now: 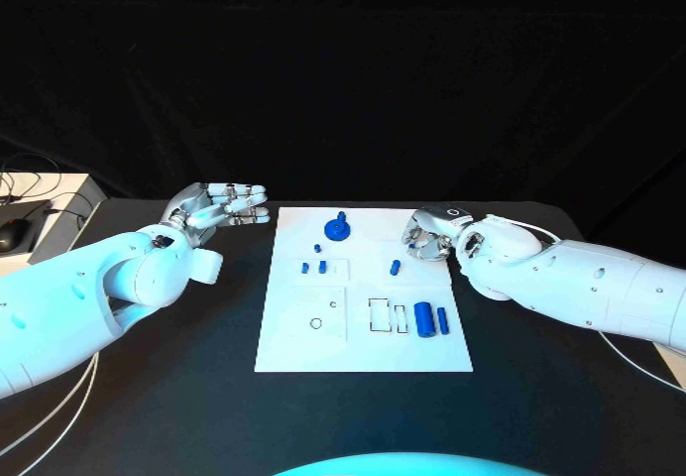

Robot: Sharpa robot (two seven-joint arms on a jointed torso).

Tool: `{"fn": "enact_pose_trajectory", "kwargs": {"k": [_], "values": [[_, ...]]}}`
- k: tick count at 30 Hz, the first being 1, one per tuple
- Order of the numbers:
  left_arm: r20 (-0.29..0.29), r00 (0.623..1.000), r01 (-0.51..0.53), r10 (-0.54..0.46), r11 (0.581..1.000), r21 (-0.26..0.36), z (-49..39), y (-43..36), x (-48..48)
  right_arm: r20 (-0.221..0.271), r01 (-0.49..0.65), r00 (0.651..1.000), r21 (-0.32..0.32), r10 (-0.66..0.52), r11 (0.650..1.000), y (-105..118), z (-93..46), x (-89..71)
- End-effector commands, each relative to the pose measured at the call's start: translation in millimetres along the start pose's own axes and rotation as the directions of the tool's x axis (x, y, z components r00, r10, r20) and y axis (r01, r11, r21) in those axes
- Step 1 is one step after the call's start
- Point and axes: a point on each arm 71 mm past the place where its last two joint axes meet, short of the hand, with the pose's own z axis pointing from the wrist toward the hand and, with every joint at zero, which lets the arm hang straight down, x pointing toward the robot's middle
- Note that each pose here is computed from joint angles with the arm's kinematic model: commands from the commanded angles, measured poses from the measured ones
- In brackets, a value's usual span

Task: Assemble the parts on the task board

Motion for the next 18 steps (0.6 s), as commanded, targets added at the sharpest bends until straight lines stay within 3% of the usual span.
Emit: {"fn": "enact_pose_trajectory", "kwargs": {"k": [1,18], "values": [[0.001,1.000,0.005,-0.005,1.000,0.002,0.0,-0.5,0.5,-0.018,0.029,0.999,-0.006,-0.029,1.000,1.3,-0.8,3.2],[0.006,1.000,0.002,-0.002,1.000,-0.002,-0.1,0.4,-0.8,-0.008,0.040,0.999,0.002,-0.040,0.999,0.5,-2.3,2.8]]}}
